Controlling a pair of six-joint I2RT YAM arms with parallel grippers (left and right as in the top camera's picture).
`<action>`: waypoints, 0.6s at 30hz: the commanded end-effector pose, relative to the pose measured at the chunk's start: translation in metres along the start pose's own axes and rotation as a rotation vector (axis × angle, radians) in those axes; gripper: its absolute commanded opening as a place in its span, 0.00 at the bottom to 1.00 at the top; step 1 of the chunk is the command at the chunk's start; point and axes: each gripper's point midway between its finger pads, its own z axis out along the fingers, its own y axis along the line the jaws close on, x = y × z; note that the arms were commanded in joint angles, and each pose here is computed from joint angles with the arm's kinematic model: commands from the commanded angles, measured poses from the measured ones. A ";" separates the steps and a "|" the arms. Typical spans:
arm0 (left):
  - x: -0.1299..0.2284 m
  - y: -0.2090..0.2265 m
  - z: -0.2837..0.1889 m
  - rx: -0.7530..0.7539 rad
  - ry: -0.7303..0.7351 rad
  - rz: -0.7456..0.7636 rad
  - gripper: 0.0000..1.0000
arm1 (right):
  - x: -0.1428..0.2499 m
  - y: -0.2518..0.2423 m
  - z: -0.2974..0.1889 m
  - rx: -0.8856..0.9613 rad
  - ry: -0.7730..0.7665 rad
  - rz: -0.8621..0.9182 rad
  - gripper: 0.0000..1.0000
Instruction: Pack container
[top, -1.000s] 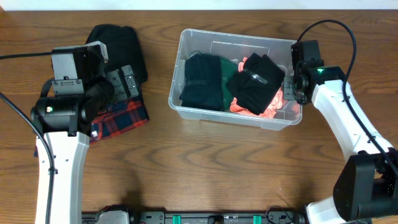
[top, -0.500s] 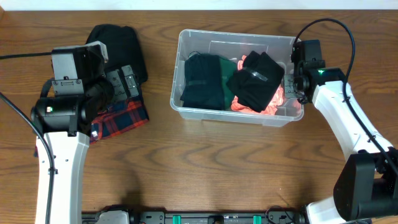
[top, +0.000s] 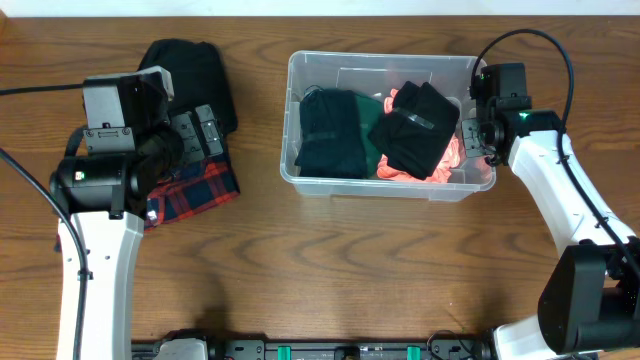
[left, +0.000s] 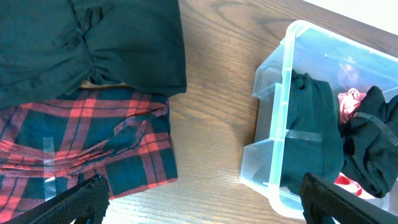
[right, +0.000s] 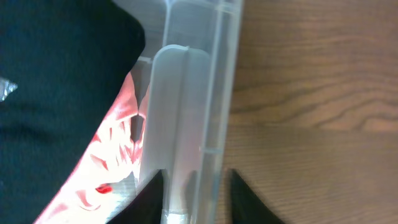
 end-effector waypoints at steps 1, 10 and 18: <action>-0.005 -0.001 -0.003 0.006 -0.012 0.009 0.98 | -0.003 0.007 -0.009 -0.036 -0.023 0.026 0.56; -0.005 -0.001 -0.003 0.007 -0.012 0.009 0.98 | -0.027 -0.013 -0.102 -0.297 -0.230 0.476 0.99; -0.005 -0.001 -0.003 0.006 -0.012 0.009 0.98 | 0.023 -0.121 -0.148 -0.159 -0.297 0.872 0.99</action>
